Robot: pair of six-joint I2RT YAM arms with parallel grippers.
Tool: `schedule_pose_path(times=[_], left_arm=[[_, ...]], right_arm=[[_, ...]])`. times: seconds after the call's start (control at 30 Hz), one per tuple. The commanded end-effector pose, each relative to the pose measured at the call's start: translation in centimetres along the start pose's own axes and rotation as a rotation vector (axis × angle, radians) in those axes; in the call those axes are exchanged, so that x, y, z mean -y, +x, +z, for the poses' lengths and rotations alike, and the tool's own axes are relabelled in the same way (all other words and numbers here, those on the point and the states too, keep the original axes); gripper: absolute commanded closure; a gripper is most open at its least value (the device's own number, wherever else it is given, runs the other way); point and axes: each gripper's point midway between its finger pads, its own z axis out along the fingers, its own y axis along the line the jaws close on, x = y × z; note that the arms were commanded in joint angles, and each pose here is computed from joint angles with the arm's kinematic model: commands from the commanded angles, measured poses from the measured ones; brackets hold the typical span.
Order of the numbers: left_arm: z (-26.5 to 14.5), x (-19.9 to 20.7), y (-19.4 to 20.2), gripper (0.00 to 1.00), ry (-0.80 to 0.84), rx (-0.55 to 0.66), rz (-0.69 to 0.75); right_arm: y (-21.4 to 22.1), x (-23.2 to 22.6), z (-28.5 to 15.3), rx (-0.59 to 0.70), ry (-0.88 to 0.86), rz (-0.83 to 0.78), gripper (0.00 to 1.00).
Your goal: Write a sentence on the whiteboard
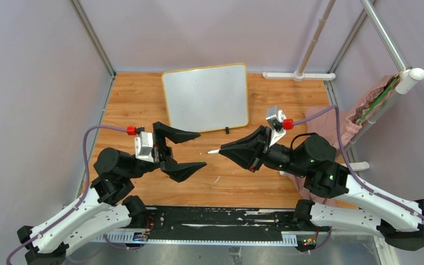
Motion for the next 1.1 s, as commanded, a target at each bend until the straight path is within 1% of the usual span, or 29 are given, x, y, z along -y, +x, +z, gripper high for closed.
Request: schedule_pose_path(times=[0.0, 0.13, 0.2, 0.23, 0.37, 0.53, 0.6, 0.7, 0.77, 0.83, 0.9, 1.0, 1.07], left_arm=[[-1.9, -3.5, 0.0, 0.07, -0.235, 0.003, 0.050], [-5.1, -7.2, 1.5, 0.04, -0.482, -0.058, 0.095], [-6.5, -8.5, 2.2, 0.03, -0.577, -0.083, 0.102], [-6.9, -8.8, 2.4, 0.03, -0.599, -0.088, 0.102], [-7.6, -9.2, 2.3, 0.03, -0.637, -0.072, 0.109], [-6.1, -7.9, 2.2, 0.02, -0.527, -0.088, 0.129], [-6.6, -8.8, 2.5, 0.02, -0.579, -0.120, 0.137], [-8.5, -10.8, 3.7, 0.02, -0.721, -0.205, 0.155], [-8.7, -11.0, 3.9, 0.02, -0.739, -0.232, 0.142], [-7.7, -10.0, 4.0, 0.01, -0.666, -0.222, 0.112], [-5.9, -7.9, 3.3, 0.01, -0.524, -0.184, 0.098], [-3.4, -4.2, 1.7, 0.00, -0.273, -0.125, 0.127], [-2.5, -2.7, 0.7, 0.00, -0.170, -0.115, 0.160]], right_arm=[[-2.6, 2.6, -2.1, 0.062, 0.166, -0.092, 1.00], [-2.6, 6.2, -4.5, 0.072, 0.360, -0.189, 1.00], [-2.2, 7.4, -5.3, 0.066, 0.416, -0.228, 1.00], [-1.9, 7.7, -5.5, 0.056, 0.430, -0.244, 1.00], [-1.0, 8.5, -5.2, 0.020, 0.453, -0.269, 1.00], [-0.4, 8.4, -4.6, 0.018, 0.425, -0.285, 1.00], [-1.1, 8.4, -4.5, 0.060, 0.425, -0.297, 1.00], [-0.9, 9.6, -4.8, 0.075, 0.486, -0.323, 1.00], [-0.4, 9.9, -4.9, 0.063, 0.495, -0.332, 1.00], [0.2, 9.1, -4.4, 0.048, 0.436, -0.332, 1.00], [0.6, 7.6, -3.8, 0.030, 0.337, -0.329, 1.00], [1.2, 5.1, -2.7, -0.036, 0.200, -0.313, 1.00], [1.4, 3.2, -2.2, -0.076, 0.103, -0.285, 1.00]])
